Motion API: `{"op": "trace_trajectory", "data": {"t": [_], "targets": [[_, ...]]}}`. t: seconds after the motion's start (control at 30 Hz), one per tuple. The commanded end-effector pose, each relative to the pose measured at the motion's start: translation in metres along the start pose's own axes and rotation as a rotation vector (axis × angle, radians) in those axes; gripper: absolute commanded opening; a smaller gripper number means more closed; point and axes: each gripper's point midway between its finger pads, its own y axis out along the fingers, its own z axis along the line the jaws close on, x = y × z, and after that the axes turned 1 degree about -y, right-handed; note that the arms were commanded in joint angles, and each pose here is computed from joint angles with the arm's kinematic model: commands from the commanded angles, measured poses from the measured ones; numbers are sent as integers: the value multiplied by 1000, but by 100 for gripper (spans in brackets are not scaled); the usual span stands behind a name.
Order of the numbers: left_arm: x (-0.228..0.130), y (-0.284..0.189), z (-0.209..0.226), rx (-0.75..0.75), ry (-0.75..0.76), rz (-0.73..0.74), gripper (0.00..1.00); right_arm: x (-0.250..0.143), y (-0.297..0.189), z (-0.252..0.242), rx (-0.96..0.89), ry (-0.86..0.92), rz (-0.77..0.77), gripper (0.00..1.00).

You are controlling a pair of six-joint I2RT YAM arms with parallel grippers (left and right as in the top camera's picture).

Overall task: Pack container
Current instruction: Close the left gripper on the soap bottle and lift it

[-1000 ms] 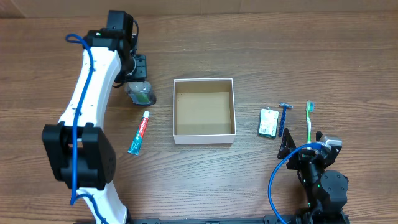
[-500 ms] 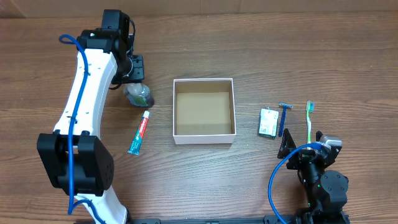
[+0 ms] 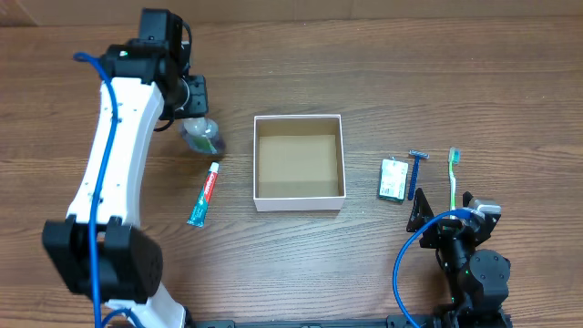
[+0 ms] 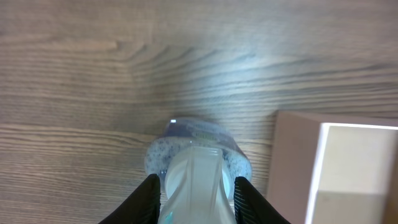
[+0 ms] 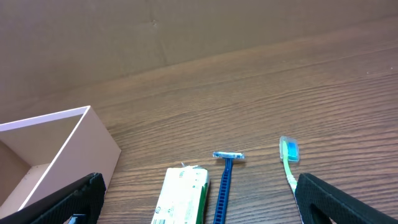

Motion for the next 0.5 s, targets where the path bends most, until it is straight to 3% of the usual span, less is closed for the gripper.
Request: {"op": "trace_trajectory", "data": {"t": [0.0,0.27,0.47], "targets": [[15,-66,-14,-110,-14,-160,33,2,0,-2,-8,0,-12,100],[7,-123,-30,-224,-86,-262,27,2,0,-2,-8,0,-12,100],[-6,-159,-67,-306,-54,-313,25,2,0,-2,-8,0,-12,100]]}}
